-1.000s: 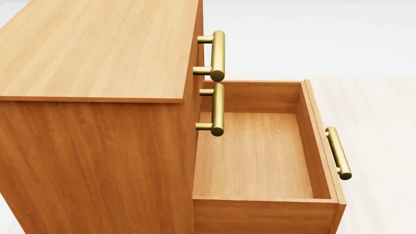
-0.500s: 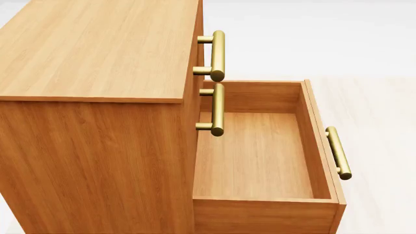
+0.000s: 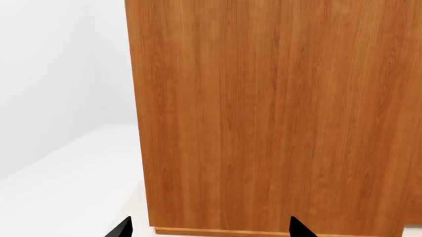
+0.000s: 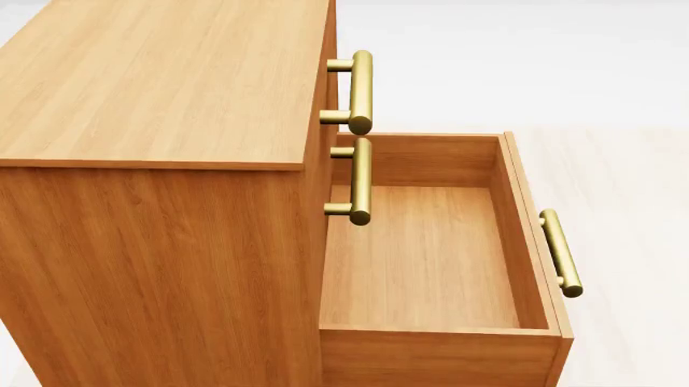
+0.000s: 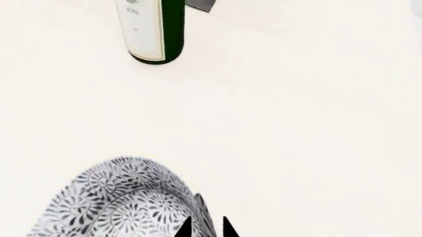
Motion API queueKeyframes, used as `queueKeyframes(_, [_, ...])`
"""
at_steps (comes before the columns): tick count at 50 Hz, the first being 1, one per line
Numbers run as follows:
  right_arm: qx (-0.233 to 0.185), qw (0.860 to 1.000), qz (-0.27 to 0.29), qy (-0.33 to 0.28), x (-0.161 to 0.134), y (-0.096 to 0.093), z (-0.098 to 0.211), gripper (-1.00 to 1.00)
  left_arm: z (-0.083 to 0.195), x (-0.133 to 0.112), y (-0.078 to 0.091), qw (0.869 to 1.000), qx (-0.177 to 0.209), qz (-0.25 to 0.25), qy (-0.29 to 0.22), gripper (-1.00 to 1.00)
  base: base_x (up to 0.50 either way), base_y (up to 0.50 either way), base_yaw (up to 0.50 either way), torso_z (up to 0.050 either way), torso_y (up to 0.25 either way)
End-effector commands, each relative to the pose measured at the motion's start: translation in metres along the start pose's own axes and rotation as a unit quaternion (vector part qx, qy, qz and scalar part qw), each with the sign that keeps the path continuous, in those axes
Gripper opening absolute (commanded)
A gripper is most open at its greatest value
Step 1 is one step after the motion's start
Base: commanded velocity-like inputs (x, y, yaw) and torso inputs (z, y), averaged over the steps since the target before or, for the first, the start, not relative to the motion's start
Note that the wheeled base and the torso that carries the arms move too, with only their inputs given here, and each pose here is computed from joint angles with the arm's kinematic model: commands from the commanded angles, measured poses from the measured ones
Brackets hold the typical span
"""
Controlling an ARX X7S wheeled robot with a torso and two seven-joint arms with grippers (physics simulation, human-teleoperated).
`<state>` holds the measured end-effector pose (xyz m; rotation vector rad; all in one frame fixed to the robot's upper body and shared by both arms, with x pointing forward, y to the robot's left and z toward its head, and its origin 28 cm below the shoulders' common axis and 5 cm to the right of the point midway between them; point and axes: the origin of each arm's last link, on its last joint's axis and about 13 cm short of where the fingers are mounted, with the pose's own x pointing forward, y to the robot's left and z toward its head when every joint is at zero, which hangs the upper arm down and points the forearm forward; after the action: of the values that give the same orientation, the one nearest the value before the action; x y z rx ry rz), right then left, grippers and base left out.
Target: Put the bowl in the bottom drawer of the cabinet and close it.
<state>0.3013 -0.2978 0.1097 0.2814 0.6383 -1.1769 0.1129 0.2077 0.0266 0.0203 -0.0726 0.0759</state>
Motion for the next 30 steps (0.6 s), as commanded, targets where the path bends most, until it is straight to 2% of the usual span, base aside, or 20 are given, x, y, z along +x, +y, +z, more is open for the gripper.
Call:
queueKeyframes(1, [0.013, 0.995, 0.058, -0.085, -0.016, 0.0, 0.007, -1.0, 0.001, 0.0, 0.0, 1.0, 0.001, 0.0, 0.0, 1.0, 0.0, 0.0, 0.0, 0.0, 0.0])
queueKeyframes(12, [0.016, 0.976, 0.128, -0.176, -0.036, 0.0, 0.019, -1.0, 0.0, 0.0, 0.0, 1.0, 0.0, 0.0, 0.0, 1.0, 0.0, 0.0, 0.0, 0.0, 0.0])
queueKeyframes(20, [0.017, 0.959, 0.159, -0.235, -0.057, 0.004, 0.04, -1.0, -0.001, 0.0, 0.0, 1.0, 0.0, -0.001, -0.001, 1.0, 0.0, 0.0, 0.0, 0.0, 0.0])
queueKeyframes(30, [0.009, 0.943, 0.183, -0.277, -0.078, 0.016, 0.064, -1.0, -0.001, 0.0, 0.0, 1.0, -0.002, -0.001, -0.001, 1.0, 0.0, 0.0, 0.0, 0.0, 0.0])
